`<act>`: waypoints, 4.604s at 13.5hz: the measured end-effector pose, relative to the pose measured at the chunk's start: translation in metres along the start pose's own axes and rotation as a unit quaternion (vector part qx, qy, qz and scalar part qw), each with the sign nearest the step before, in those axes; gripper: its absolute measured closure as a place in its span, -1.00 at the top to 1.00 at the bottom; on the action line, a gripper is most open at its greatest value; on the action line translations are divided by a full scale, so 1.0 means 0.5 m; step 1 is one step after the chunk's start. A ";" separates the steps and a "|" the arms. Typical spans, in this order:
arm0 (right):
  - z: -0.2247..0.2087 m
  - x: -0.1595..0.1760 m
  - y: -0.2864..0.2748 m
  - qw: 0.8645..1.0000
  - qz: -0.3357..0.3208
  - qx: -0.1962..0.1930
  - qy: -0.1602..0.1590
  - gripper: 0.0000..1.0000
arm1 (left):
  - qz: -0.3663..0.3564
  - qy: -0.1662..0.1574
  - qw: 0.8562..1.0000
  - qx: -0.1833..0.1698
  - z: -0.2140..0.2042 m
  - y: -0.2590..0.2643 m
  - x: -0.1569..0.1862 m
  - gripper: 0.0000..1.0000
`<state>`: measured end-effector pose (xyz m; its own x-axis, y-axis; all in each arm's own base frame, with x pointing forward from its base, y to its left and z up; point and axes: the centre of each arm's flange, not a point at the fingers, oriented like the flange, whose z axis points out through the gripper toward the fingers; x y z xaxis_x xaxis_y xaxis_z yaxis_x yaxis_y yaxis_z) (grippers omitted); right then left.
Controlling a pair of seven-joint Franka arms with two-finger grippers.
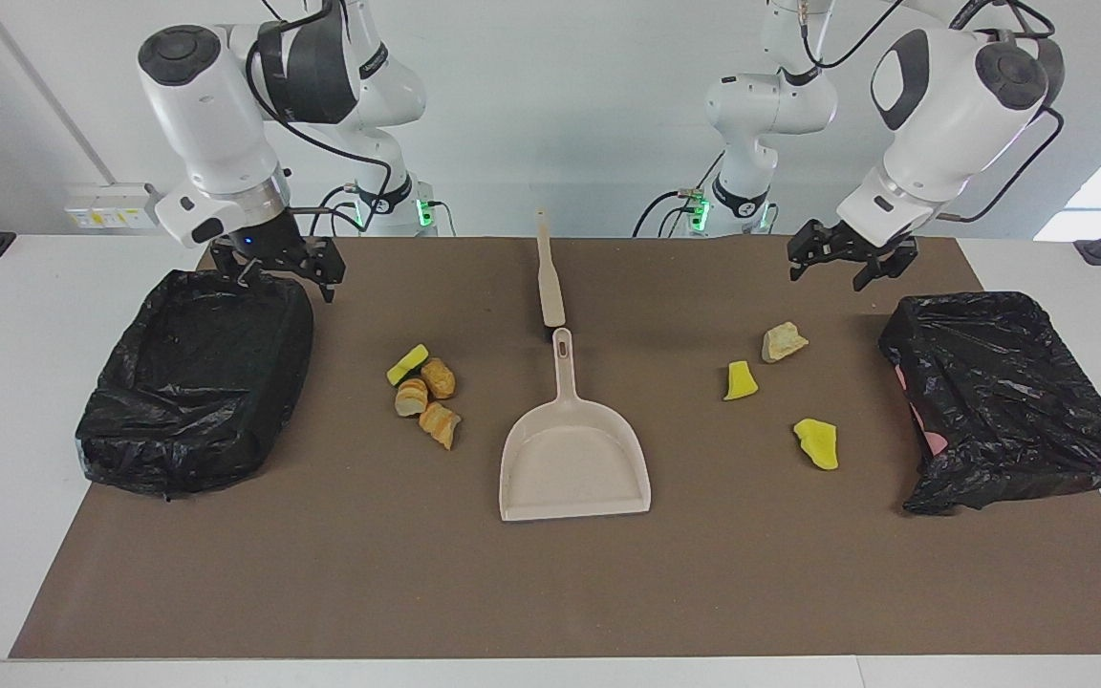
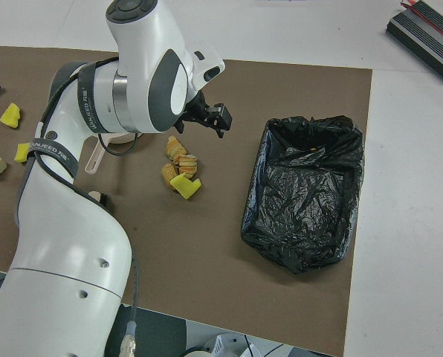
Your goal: Sweep and dump trash in bin
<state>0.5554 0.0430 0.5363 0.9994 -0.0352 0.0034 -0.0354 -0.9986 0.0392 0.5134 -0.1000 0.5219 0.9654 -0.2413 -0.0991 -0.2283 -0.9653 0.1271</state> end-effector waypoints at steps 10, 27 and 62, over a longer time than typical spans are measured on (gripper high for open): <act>0.152 0.060 -0.289 0.999 -0.004 0.048 0.021 1.00 | 0.074 0.005 0.997 0.022 0.326 0.397 -0.143 1.00; 0.300 0.014 -0.652 0.997 -0.025 0.072 -0.013 1.00 | -0.044 0.040 0.998 0.005 0.512 0.779 -0.365 -0.44; 0.294 -0.108 -0.612 0.818 -0.565 0.031 -0.103 -0.37 | -0.385 -0.058 0.902 0.189 0.304 0.037 -0.109 -0.47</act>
<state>0.5127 0.3446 0.3772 0.3724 0.9126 -0.1690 0.9054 -0.3973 -0.1500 0.4374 -0.1198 0.3796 0.8417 0.5263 -0.1205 0.4551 -0.8117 -0.3661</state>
